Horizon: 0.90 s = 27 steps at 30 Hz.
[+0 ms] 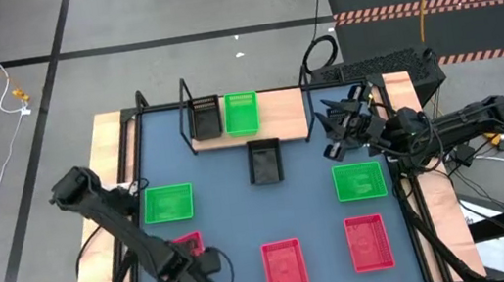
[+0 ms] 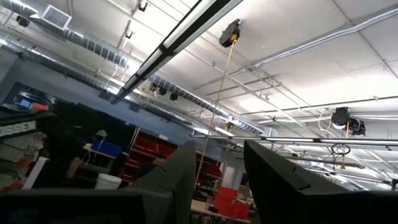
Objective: Stack baskets on shelf by color
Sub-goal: Put the bottom left red bin on the shelf
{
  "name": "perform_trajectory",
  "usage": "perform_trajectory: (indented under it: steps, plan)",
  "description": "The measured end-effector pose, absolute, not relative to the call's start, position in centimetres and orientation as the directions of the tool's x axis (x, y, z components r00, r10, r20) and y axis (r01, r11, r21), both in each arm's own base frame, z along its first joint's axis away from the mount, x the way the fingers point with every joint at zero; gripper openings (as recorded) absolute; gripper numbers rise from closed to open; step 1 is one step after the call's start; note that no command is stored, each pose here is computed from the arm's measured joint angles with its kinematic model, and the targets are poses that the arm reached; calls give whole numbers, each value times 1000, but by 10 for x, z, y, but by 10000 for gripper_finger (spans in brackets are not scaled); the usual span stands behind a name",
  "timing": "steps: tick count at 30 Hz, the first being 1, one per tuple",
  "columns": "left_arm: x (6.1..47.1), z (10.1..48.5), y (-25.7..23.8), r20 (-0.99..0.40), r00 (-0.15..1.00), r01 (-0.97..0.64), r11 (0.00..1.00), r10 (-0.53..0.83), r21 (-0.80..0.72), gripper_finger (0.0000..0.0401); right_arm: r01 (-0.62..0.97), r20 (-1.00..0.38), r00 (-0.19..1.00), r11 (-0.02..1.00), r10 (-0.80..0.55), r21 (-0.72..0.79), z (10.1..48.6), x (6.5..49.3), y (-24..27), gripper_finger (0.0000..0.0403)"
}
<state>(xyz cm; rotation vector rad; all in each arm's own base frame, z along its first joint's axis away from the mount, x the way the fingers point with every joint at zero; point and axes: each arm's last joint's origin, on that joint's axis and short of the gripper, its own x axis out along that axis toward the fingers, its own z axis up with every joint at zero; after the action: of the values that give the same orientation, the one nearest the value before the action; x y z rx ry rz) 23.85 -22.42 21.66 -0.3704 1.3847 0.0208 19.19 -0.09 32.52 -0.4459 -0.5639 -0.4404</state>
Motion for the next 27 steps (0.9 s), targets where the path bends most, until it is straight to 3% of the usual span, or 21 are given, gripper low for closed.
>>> perform_trajectory:
  steps: [10, 17, 22, 27]
  plan:
    - [263, 259, -159, -912, 352, -371, 863, -212, -343, 9, 502, 566, 778, 811, -272, -301, 324, 192, -1, 130]
    - [286, 274, -121, -889, 424, -279, 908, -175, -312, 4, 541, 490, 809, 739, -325, -402, 323, 186, -3, 130]
    - [304, 305, -95, -834, 549, -184, 965, -58, -188, 4, 586, 440, 794, 720, -419, -373, 321, 182, -6, 130]
    - [318, 331, -58, -762, 638, -170, 985, 116, 7, 4, 571, 393, 804, 764, -446, -302, 319, 180, -6, 130]
